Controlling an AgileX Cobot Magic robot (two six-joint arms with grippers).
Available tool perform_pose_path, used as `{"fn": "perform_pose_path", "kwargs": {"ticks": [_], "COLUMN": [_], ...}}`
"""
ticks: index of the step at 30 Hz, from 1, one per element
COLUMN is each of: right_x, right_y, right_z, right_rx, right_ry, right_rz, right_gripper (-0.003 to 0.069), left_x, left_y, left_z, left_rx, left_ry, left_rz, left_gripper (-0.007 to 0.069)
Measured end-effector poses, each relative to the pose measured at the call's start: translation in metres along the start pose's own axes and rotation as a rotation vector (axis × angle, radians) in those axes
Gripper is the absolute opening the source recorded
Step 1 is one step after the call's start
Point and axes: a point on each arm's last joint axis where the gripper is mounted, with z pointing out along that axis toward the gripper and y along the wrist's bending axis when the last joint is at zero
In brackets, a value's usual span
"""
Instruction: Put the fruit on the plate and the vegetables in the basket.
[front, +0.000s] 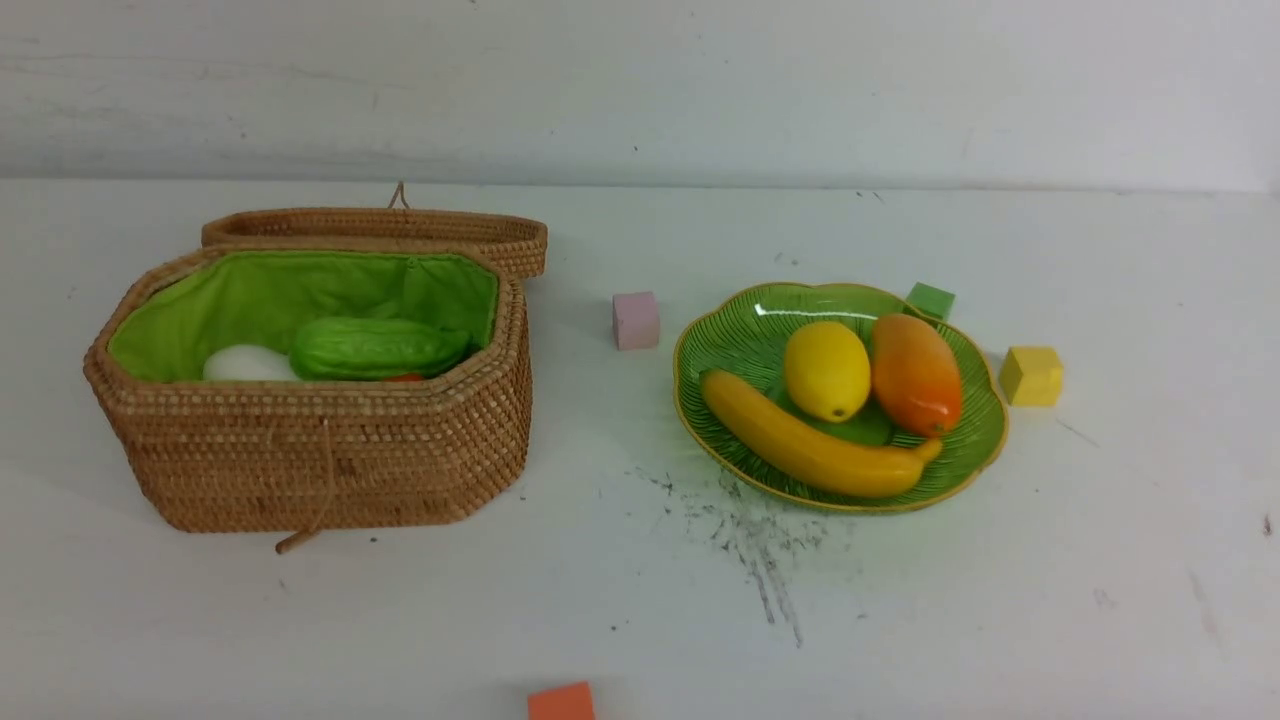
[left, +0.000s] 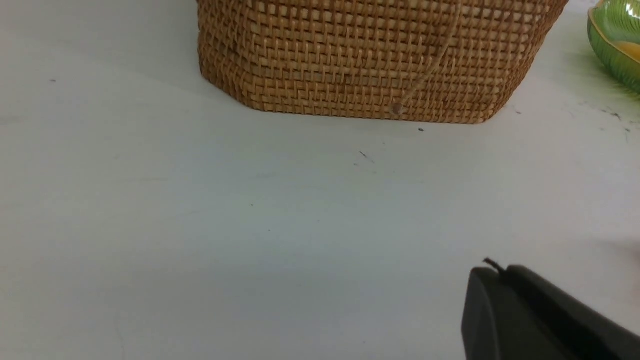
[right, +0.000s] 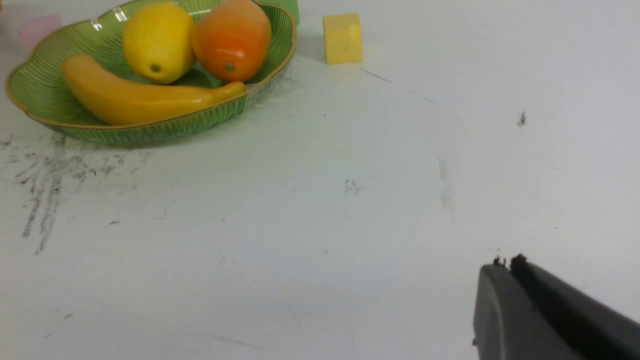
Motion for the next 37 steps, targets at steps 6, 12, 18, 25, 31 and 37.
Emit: {"fn": "perform_pose_path", "kwargs": {"ticks": [6, 12, 18, 25, 31, 37], "right_x": [0.0, 0.0, 0.0, 0.0, 0.0, 0.0], "right_y": [0.0, 0.0, 0.0, 0.0, 0.0, 0.0], "right_z": [0.0, 0.0, 0.0, 0.0, 0.0, 0.0], "right_rx": [0.0, 0.0, 0.0, 0.0, 0.0, 0.0], "right_ry": [0.0, 0.0, 0.0, 0.0, 0.0, 0.0], "right_rz": [0.0, 0.0, 0.0, 0.0, 0.0, 0.0], "right_gripper": [0.0023, 0.0031, 0.0034, 0.0035, 0.0039, 0.0041], "left_x": [0.0, 0.0, 0.0, 0.0, 0.0, 0.0], "left_y": [0.0, 0.0, 0.0, 0.0, 0.0, 0.0], "left_z": [0.0, 0.0, 0.0, 0.0, 0.0, 0.0], "left_rx": [0.0, 0.0, 0.0, 0.0, 0.0, 0.0], "left_ry": [0.0, 0.0, 0.0, 0.0, 0.0, 0.0], "left_rz": [0.0, -0.001, -0.001, -0.001, -0.001, -0.001], "left_gripper": [-0.0013, -0.0013, -0.0013, -0.0013, -0.0009, -0.0003]}}
